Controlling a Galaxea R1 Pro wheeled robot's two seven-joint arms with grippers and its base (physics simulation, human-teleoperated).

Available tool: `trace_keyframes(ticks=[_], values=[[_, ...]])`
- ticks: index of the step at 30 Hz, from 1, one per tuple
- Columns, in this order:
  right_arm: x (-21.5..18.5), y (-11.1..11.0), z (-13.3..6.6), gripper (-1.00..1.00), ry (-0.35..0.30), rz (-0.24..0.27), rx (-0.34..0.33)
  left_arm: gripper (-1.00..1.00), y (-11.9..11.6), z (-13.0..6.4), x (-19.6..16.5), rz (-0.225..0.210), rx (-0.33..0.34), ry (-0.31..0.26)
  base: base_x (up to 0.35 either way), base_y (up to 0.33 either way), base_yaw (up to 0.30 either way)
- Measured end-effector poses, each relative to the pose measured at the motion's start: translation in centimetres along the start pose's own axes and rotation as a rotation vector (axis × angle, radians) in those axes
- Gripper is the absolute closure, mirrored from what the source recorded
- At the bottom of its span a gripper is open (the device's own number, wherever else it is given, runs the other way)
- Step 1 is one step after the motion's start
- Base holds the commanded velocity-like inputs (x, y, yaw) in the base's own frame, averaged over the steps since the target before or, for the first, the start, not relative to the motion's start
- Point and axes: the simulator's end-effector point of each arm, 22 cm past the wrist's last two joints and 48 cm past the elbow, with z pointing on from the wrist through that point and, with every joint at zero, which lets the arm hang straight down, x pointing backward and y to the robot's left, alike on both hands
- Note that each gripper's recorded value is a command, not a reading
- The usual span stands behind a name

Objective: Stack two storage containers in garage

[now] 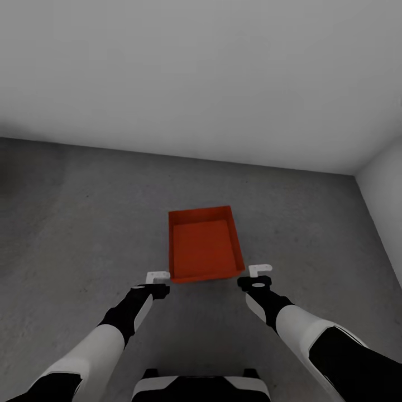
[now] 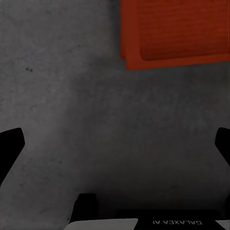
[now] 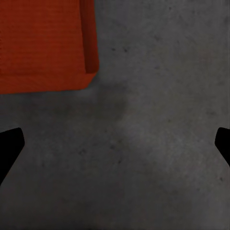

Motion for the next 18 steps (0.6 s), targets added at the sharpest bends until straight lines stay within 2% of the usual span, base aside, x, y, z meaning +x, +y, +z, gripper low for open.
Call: trace_keyframes(ticks=[18], values=[[-1.1, -0.4, -0.9, -1.00, -0.016, 0.004, 0.006, -1.00, 0.3, -0.9, -1.2, 0.000, -0.002, -0.023, 0.000, 0.000, 0.000]])
